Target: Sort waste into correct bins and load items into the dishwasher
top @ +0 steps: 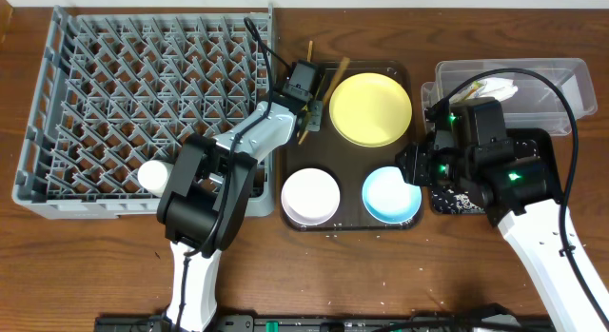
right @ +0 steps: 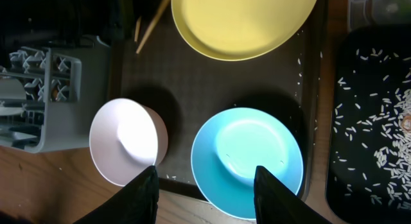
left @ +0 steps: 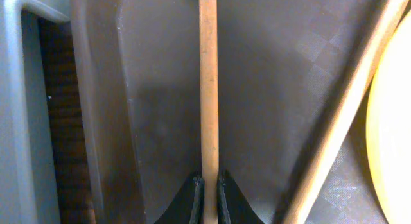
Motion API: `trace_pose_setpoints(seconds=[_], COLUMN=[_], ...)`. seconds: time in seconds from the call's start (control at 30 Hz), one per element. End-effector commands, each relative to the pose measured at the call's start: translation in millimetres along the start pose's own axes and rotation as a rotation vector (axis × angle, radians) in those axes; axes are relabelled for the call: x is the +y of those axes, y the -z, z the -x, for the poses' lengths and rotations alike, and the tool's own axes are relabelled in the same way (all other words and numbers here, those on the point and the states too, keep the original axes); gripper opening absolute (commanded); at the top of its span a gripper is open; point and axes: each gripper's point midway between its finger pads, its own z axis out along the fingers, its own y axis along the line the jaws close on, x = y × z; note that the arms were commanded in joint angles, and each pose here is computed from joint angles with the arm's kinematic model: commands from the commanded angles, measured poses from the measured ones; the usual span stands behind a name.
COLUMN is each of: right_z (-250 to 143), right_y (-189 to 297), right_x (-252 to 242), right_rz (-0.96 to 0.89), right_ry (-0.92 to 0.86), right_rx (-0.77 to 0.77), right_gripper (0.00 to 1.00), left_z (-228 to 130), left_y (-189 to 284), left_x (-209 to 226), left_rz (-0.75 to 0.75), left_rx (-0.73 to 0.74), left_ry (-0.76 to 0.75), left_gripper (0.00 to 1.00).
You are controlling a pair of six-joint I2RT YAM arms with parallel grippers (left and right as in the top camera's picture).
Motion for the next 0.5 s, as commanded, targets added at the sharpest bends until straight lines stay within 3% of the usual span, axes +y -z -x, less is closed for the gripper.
trace_pose_setpoints(seconds=[0.0,0.23,0.47], right_z=[0,0,-4], right_y=[1,1,1], right_x=[2,2,0], right_rz=[0.006,0.006,0.001], right_ry=[0.007,0.007,0.004], right_rx=[0.004,0.004,0.018], right_gripper=[0.45,0.41,0.40], left_z=[18,52,50], left_y=[17,77,150], left_x=[1,4,58], left_rz=[-0.005,-0.024,0.145], left_rx=[-0.047,-0.153,-0.159], left_ry=[0.020,0.040,0.073], left_gripper=[0.08,0.08,0.08])
